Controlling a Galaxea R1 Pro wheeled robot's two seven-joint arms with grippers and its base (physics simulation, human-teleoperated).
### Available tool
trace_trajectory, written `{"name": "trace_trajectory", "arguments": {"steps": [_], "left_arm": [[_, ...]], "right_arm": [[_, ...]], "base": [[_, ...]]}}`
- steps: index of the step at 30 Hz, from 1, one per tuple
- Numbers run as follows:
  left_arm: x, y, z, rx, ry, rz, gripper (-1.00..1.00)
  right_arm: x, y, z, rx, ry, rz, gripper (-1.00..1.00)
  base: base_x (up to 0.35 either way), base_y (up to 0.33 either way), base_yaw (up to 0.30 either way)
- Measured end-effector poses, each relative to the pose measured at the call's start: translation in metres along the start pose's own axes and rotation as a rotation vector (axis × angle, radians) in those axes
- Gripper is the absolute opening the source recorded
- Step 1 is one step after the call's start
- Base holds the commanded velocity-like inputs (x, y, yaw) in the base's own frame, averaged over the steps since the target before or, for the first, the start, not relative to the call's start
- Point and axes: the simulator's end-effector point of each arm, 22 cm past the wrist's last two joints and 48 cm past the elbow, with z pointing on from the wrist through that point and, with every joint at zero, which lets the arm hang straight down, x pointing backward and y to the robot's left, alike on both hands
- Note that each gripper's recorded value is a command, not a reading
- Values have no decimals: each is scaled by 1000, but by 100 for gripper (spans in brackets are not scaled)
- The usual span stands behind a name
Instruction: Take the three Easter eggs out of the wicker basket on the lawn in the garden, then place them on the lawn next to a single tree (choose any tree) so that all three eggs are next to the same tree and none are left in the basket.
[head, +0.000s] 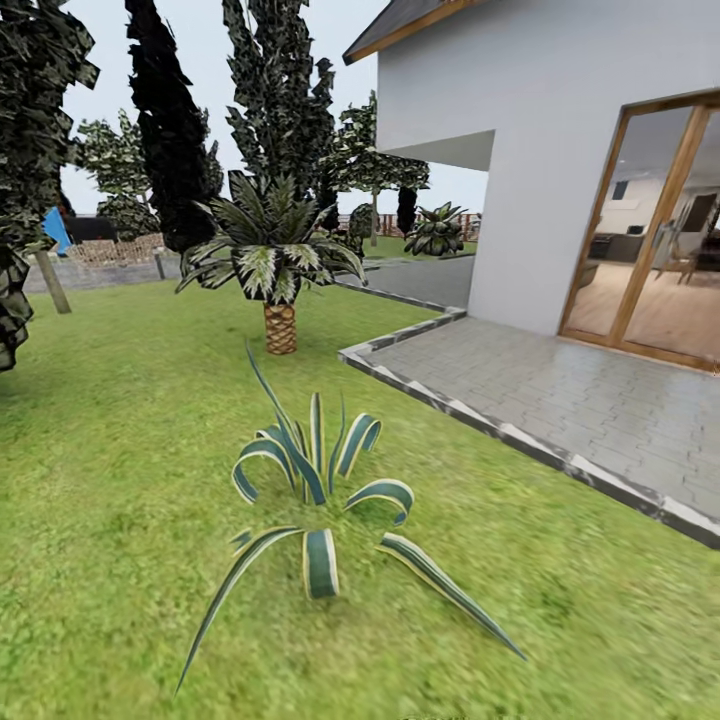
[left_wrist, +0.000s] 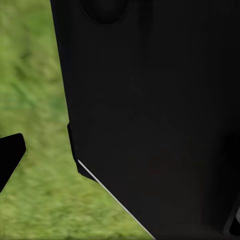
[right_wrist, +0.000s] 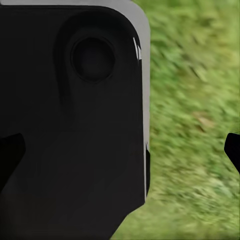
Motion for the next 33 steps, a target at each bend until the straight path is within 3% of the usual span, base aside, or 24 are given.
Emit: {"name": "trace_trajectory", "arguments": {"steps": [8, 25, 33], "left_arm": [[0, 0, 0, 0, 1, 0, 100], [1, 0, 0, 0, 4, -1, 100], [0, 0, 0, 0, -1, 0, 100]], "right_arm": [[0, -1, 0, 3, 2, 3, 100], [1, -1, 0, 3, 3, 1, 100], [3, 1, 0, -1, 6, 0, 100]], "base": [[0, 78, -174], [5, 327, -10], [42, 79, -251]]}}
